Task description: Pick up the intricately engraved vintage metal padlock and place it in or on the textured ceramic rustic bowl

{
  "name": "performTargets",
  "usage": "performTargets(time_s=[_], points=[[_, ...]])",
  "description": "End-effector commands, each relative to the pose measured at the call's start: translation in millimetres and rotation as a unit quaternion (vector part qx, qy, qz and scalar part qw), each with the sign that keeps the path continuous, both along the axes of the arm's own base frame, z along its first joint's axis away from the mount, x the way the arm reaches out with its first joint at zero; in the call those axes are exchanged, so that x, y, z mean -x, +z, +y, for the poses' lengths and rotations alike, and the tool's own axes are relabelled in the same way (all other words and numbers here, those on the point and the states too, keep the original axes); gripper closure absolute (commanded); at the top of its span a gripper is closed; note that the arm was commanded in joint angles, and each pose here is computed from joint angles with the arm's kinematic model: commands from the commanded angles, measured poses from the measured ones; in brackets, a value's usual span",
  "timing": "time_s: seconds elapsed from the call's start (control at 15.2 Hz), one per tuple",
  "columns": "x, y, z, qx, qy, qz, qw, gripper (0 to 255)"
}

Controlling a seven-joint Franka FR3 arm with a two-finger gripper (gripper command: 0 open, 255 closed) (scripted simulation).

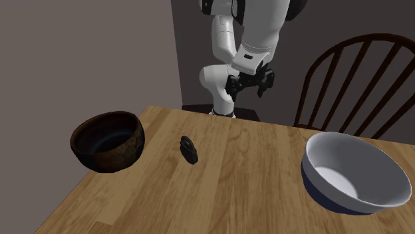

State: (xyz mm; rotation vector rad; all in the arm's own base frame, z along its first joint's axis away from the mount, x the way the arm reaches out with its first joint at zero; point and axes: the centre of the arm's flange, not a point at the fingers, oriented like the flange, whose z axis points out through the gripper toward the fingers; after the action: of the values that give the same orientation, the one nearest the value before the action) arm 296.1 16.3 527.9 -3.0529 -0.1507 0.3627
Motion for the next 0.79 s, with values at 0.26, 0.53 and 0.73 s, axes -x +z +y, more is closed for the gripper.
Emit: performTargets(time_s=[0.26, 0.53, 0.73], points=[[-40.9, -1.2, -30.9, 0.014, -0.054, -0.003, 0.9984, 0], [-78.3, -1.4, -66.1, 0.027, -0.108, -0.005, 0.9938, 0], [-103.7, -0.7, -95.0, 0.037, -0.148, -0.007, 0.9883, 0]])
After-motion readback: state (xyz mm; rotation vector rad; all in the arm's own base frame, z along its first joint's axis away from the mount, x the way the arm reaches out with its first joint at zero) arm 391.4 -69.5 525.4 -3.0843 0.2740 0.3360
